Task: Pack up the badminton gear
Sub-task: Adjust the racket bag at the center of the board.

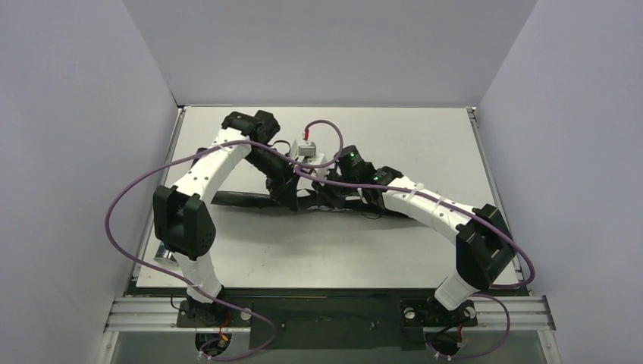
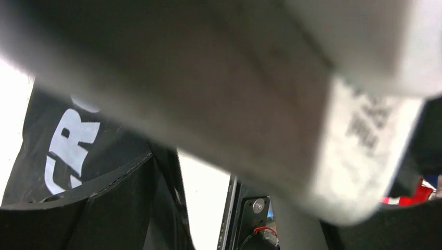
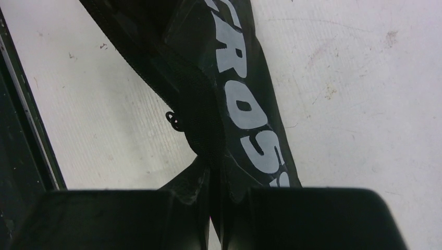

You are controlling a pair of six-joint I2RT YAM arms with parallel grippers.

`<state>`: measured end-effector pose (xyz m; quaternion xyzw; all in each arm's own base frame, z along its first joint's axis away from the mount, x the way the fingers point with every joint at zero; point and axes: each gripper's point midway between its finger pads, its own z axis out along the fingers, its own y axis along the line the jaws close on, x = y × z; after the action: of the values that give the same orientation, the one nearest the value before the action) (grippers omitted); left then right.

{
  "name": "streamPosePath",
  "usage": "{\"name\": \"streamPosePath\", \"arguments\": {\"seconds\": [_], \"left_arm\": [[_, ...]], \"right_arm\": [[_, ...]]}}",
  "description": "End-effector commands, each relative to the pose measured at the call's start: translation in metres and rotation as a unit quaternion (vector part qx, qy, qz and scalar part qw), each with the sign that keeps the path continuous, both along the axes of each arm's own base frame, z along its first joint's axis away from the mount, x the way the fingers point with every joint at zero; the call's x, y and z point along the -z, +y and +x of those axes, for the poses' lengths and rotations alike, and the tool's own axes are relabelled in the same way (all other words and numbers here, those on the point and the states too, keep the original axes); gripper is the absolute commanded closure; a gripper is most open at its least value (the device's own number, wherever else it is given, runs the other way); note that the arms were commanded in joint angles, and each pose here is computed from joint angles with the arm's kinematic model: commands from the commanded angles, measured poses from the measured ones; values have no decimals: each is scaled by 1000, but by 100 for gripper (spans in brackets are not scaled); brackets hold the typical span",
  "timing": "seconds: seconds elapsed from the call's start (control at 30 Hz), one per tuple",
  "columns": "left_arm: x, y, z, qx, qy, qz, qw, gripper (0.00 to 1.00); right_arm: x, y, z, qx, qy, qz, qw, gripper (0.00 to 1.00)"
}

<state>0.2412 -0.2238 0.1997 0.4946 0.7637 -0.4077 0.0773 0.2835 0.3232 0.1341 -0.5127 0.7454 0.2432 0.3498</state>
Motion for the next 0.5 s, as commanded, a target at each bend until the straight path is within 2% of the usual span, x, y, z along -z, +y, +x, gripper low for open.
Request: {"name": "streamPosePath", "arguments": {"seconds": [0.0,0.27,0.47], "left_arm": [[-5,-4,6,2,-70,-6,998,17],[7,1,44,-44,-182,11,982,14],[9,8,44,-26,-254,4,967,13]], "right_arm": [[-47,11,5,5,-45,59,997,100],[-66,18,0,-6,-43,95,995,100],[-89,22,-2,-7,-14,175,985,100]]}}
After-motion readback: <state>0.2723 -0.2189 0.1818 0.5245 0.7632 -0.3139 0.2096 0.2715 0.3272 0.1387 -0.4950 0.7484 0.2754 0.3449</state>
